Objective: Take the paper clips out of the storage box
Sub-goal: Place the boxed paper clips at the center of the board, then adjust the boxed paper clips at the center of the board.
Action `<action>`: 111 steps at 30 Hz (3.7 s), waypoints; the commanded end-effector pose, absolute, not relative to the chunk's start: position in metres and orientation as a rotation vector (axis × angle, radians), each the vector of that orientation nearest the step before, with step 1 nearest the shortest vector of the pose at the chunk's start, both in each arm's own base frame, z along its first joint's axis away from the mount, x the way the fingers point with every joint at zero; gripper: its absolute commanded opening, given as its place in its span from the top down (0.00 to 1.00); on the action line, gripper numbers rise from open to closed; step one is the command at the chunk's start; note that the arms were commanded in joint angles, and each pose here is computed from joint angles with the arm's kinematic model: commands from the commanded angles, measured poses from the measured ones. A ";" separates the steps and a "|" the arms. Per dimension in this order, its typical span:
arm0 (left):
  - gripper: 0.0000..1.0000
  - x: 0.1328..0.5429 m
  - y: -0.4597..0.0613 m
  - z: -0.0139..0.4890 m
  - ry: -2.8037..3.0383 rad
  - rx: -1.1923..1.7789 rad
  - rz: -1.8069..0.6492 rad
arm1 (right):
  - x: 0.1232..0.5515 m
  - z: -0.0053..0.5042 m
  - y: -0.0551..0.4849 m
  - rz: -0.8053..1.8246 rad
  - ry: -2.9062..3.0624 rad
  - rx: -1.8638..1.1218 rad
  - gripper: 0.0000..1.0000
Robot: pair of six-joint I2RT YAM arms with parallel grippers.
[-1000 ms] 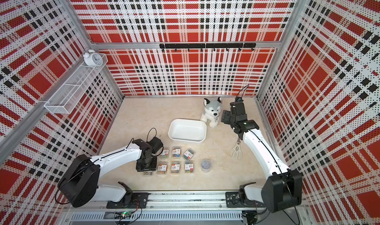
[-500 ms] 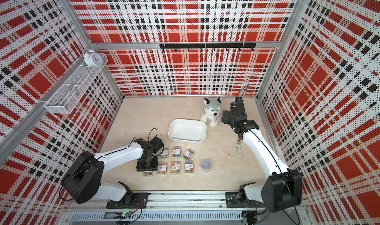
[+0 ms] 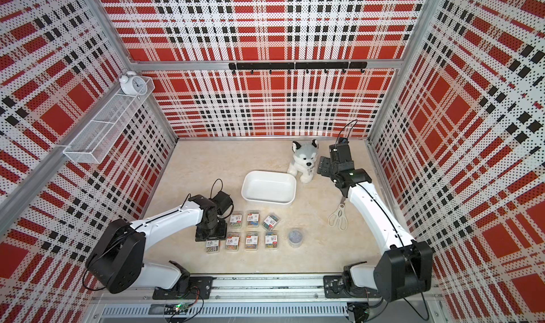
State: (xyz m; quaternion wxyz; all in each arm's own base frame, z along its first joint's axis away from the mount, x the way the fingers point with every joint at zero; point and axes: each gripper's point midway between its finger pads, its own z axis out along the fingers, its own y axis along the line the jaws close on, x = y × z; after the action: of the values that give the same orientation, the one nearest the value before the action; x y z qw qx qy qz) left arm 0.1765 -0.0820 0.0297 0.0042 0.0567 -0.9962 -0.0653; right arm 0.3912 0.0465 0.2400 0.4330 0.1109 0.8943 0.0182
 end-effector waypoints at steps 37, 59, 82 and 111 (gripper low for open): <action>0.28 0.301 -0.033 0.226 -3.764 0.661 0.216 | 0.236 0.180 0.245 0.180 2.955 0.499 0.19; 0.23 0.267 -0.034 0.227 -3.802 0.552 0.227 | 0.253 0.069 0.306 0.130 3.177 0.394 0.20; 0.23 0.267 -0.032 0.221 -3.774 0.545 0.197 | 0.260 0.029 0.303 0.150 3.184 0.432 0.25; 0.23 0.268 -0.025 0.221 -3.765 0.632 0.217 | 0.278 0.031 0.301 0.087 3.134 0.140 0.41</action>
State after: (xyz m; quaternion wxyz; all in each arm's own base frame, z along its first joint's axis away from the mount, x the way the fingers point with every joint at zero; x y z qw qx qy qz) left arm 0.2685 -0.0269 0.2195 -0.3320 0.1521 -0.9294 0.0531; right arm 0.2729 0.3039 0.0356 -0.0031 0.0574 0.9975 0.0410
